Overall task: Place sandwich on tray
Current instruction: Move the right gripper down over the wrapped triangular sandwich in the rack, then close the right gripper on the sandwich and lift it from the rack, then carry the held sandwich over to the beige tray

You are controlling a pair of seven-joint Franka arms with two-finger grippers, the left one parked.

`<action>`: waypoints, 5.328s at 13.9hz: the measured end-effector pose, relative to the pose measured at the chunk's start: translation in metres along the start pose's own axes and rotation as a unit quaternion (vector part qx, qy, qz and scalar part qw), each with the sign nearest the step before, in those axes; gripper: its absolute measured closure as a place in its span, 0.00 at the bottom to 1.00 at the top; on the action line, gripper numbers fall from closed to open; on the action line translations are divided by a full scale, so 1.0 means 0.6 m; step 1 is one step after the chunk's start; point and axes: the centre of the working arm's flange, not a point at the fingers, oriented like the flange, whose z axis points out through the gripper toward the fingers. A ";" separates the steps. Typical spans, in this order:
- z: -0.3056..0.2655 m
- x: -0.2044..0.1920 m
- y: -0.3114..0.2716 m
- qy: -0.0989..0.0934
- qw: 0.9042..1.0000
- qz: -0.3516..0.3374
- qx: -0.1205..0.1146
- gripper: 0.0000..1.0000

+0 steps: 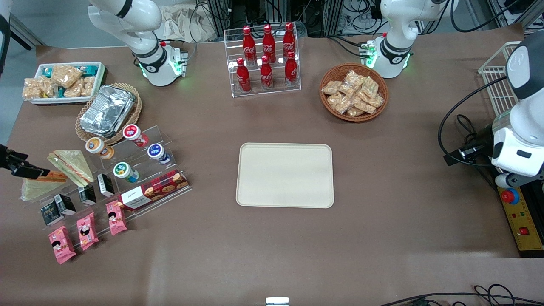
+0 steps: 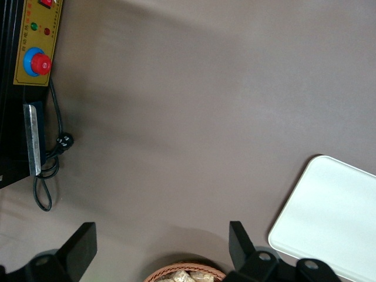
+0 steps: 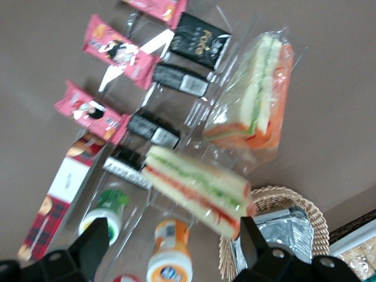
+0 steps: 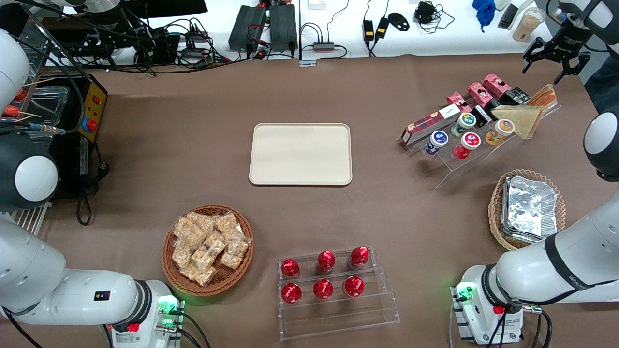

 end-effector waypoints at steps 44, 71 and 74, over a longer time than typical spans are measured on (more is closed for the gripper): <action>-0.025 0.067 0.013 0.080 0.995 0.055 0.017 0.72; 0.165 -0.521 -0.807 0.013 0.982 0.138 0.126 0.70; 0.250 -0.560 -0.852 0.020 0.983 0.133 0.127 0.67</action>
